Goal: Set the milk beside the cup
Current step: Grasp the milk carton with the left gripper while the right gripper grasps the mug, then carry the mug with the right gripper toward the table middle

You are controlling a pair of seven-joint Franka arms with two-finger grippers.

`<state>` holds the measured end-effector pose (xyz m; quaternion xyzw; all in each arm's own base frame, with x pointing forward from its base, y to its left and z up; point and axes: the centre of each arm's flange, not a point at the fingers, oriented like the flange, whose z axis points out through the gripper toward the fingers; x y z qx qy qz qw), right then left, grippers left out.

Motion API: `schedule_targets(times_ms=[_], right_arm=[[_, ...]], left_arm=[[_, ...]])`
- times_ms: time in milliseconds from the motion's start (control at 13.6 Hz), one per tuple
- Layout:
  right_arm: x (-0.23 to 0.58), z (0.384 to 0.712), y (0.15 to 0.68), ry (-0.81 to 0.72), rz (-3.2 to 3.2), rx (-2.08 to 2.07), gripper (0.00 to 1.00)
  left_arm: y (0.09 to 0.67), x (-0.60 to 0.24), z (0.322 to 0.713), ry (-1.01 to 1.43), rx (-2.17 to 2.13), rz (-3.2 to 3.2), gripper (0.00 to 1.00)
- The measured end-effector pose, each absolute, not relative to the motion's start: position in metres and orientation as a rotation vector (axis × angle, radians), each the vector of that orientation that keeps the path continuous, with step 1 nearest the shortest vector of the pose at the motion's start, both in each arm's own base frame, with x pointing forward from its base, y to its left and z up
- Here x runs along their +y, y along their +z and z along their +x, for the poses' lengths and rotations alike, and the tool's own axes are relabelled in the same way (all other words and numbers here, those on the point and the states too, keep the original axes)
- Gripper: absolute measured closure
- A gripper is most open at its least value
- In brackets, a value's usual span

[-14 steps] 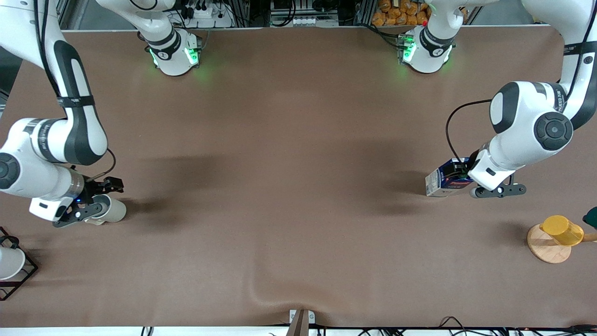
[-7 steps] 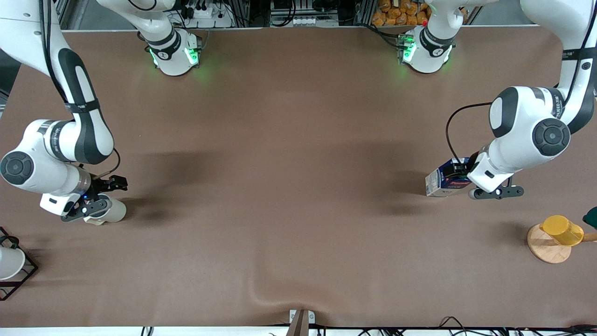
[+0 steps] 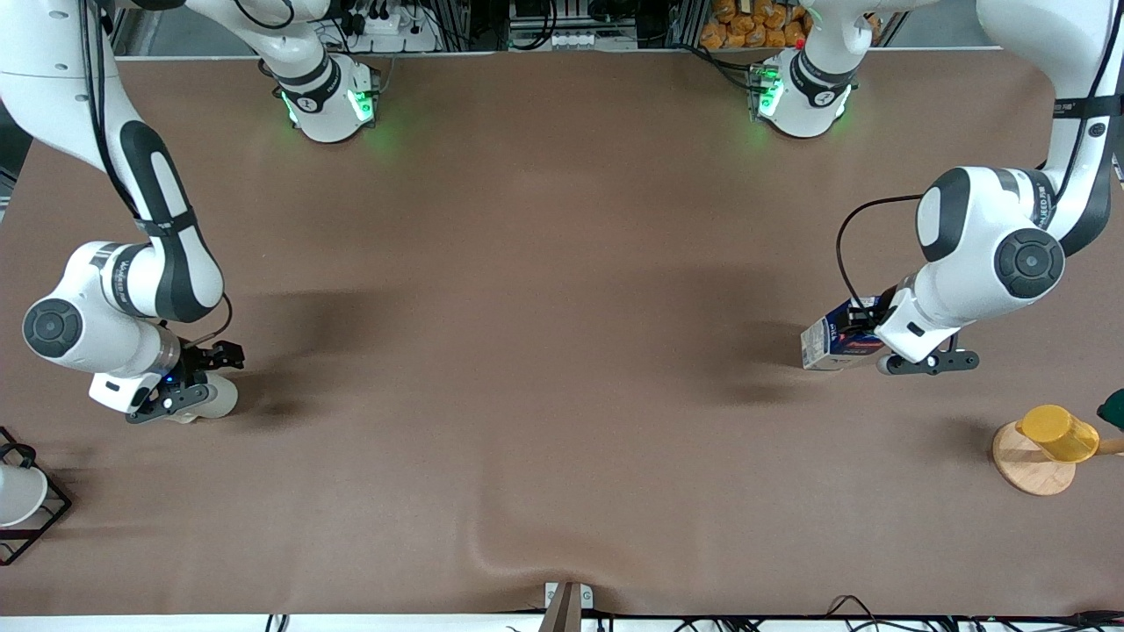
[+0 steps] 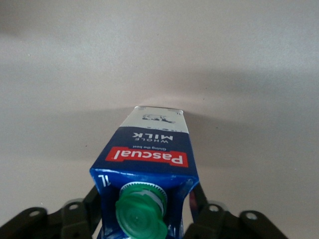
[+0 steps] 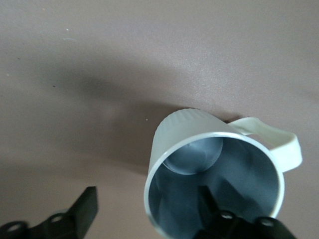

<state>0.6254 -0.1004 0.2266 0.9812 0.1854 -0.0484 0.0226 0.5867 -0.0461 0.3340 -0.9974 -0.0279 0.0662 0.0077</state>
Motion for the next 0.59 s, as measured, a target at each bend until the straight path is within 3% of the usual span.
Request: schedule_targets(times_ms=[147,293,440,513,586], right_arm=[[-0.100,0.626,0.223,-0.146,3.036,0.591,0.44],[-0.101,0.629,0.226,-0.134,3.033,0.594,0.66],[-0.101,0.630,0.228,-0.128,3.029,0.610,0.88],[-0.101,0.631,0.229,-0.126,3.025,0.628,0.96],[-0.101,0.631,0.229,-0.123,3.020,0.651,0.95]], left_arm=[[0.333,-0.047,0.585,0.229,-0.085,-3.115,0.38],[0.336,-0.047,0.582,0.245,-0.083,-3.111,0.56],[0.340,-0.048,0.582,0.243,-0.082,-3.111,0.59],[0.341,-0.048,0.582,0.238,-0.081,-3.111,0.59],[0.344,-0.048,0.582,0.233,-0.080,-3.112,0.59]])
